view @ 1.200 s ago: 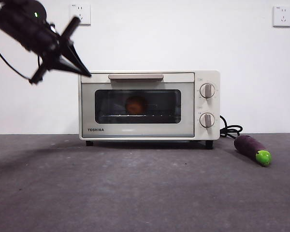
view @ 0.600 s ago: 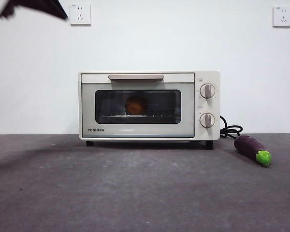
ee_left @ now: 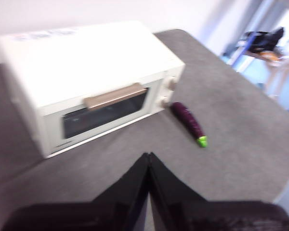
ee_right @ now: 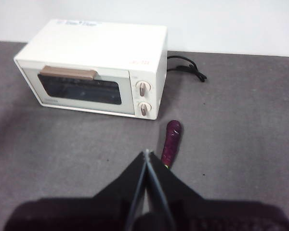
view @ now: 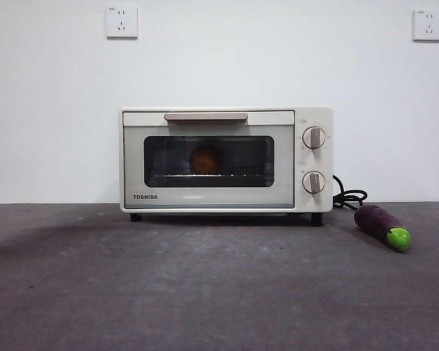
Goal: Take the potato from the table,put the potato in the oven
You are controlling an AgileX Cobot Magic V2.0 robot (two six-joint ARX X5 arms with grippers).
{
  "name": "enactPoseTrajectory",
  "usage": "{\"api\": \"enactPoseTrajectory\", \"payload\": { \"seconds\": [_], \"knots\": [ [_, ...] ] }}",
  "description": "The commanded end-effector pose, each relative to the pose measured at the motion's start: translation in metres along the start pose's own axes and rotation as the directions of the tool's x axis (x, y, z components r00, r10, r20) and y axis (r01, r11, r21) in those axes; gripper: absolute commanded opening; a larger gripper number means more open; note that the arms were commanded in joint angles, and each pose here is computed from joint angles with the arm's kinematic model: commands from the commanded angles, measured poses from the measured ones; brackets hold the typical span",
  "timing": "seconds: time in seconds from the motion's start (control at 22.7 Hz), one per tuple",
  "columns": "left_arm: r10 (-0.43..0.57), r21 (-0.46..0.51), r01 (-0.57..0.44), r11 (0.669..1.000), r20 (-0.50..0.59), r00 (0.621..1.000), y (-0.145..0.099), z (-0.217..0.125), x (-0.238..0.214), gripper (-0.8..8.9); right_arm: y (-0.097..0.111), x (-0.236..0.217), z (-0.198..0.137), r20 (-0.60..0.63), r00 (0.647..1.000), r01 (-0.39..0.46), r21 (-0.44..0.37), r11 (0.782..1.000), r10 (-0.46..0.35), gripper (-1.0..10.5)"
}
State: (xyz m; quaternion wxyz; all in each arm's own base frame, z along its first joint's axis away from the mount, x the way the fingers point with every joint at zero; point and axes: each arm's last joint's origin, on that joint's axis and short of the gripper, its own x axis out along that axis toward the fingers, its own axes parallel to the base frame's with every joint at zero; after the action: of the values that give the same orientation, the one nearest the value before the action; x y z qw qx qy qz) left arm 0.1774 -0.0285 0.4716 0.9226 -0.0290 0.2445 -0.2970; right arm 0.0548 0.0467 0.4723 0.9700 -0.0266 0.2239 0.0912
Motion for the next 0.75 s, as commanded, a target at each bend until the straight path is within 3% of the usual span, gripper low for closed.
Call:
{"api": "enactPoseTrajectory", "payload": {
  "seconds": [0.04, 0.75],
  "knots": [
    [0.086, 0.044, -0.086, 0.995, 0.009, 0.996, -0.009, -0.006, -0.020, -0.07, 0.002, 0.004, -0.004, -0.028, 0.999, 0.015, -0.059, 0.998, -0.016, 0.0],
    [0.337, 0.099, -0.339, 0.936, 0.037, 0.941, -0.045, -0.044, -0.091, -0.07, 0.012, 0.024, -0.017, -0.080, 0.993, 0.072, -0.155, 0.985, -0.085, 0.0]
  ]
}}
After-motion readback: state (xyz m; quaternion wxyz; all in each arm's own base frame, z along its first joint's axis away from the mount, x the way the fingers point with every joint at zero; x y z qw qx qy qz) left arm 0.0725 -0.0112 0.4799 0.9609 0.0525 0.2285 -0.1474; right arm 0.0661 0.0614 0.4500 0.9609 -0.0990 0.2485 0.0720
